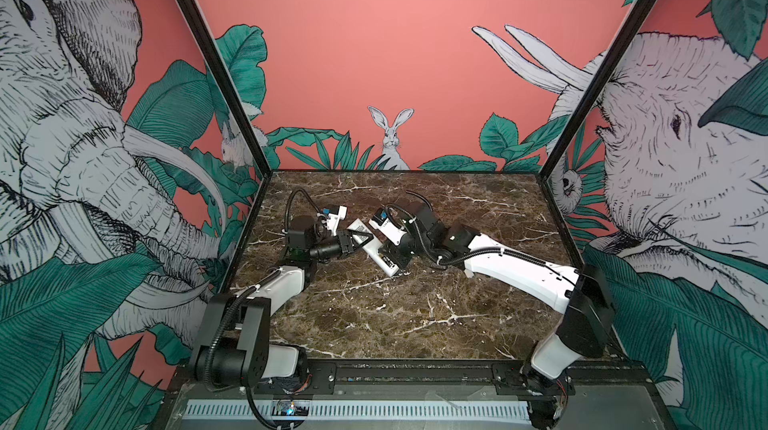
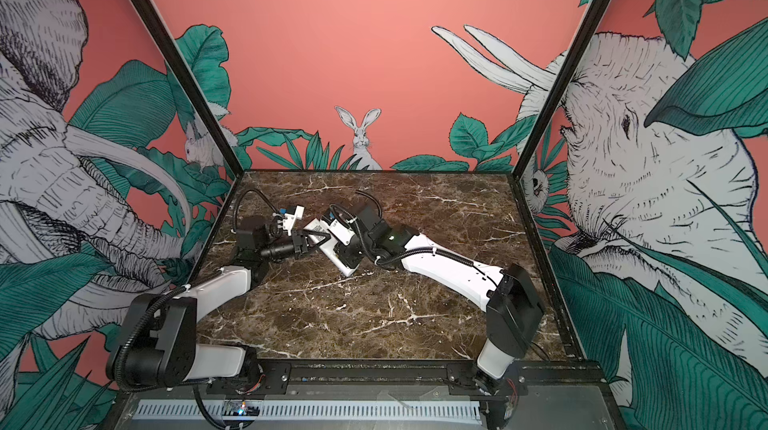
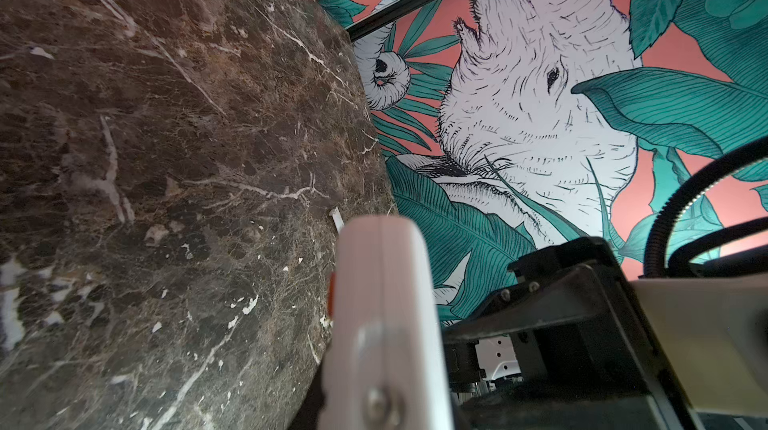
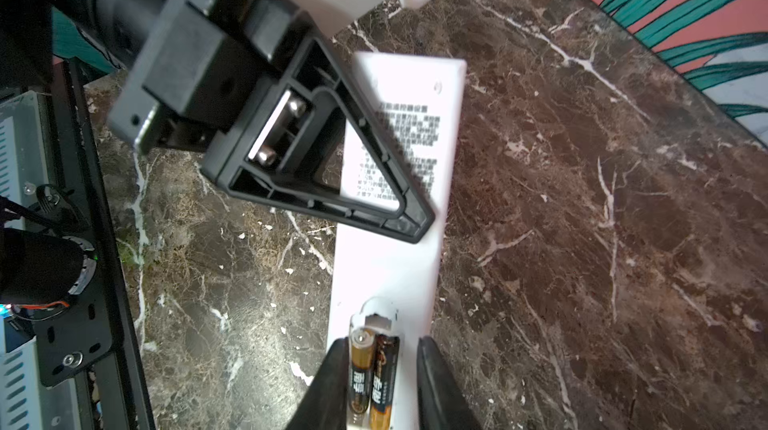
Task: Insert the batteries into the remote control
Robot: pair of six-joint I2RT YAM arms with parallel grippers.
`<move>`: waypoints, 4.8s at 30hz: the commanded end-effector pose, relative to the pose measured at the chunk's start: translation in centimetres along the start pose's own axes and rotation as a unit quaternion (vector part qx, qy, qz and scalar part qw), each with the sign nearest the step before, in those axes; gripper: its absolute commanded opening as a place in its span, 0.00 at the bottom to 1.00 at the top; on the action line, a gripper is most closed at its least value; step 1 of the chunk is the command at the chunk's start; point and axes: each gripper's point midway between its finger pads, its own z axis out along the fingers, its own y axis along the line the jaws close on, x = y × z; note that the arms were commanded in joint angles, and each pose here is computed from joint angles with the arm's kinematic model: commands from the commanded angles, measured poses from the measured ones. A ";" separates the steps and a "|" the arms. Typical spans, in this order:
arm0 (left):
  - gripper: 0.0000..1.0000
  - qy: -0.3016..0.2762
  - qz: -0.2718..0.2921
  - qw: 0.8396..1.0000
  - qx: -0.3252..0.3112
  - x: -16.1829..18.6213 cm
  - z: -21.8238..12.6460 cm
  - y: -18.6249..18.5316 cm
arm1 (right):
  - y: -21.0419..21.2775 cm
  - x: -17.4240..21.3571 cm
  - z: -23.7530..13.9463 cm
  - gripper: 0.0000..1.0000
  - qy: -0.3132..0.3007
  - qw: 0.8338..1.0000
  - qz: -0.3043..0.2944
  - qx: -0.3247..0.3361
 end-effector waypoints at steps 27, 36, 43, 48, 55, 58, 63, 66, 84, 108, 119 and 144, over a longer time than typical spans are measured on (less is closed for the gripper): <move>0.00 -0.001 0.027 1.000 0.013 -0.6 -0.2 -1.3 | -0.1 0.9 2.2 0.16 0.038 0.999 0.016 -0.011; 0.00 -0.008 0.024 0.999 0.026 -1.1 -0.3 -1.8 | -0.1 2.5 2.6 0.10 0.038 0.999 0.012 -0.008; 0.00 -0.012 0.029 0.999 0.041 -1.4 -0.5 -2.6 | -0.2 3.9 3.7 0.07 0.031 0.999 0.012 -0.005; 0.00 -0.016 0.034 0.998 0.059 -1.7 -0.6 -3.7 | -0.6 5.3 4.3 0.08 0.018 1.000 0.014 0.005; 0.00 -0.027 0.037 0.995 0.093 -2.7 -1.0 -5.8 | -0.5 6.2 4.7 0.08 -0.019 1.000 0.021 0.007; 0.00 -0.029 0.036 0.993 0.106 -3.0 -1.1 -6.5 | -0.4 6.6 4.7 0.08 -0.048 0.999 0.021 0.005; 0.00 -0.031 0.038 0.992 0.120 -3.2 -1.3 -7.6 | -0.4 7.8 5.5 0.08 -0.056 0.998 0.028 0.004; 0.00 -0.029 0.040 0.992 0.118 -3.2 -1.4 -7.8 | -0.5 8.2 5.9 0.08 -0.051 0.998 0.031 0.003; 0.00 0.012 0.060 0.998 0.026 -1.3 -1.1 -4.6 | -1.0 3.0 -0.1 0.34 -0.124 0.991 0.049 -0.008; 0.01 0.057 0.088 0.994 0.040 0.5 -0.2 -5.5 | -0.1 2.0 -1.4 0.60 -0.106 0.968 0.158 -0.163; 0.01 0.058 0.095 0.993 0.044 0.6 -0.2 -6.0 | -0.1 3.4 0.2 0.40 -0.077 0.969 0.167 -0.163; 0.01 0.055 0.098 0.993 0.045 0.7 -0.2 -6.4 | 0.0 7.6 5.1 0.32 0.080 0.993 0.087 -0.022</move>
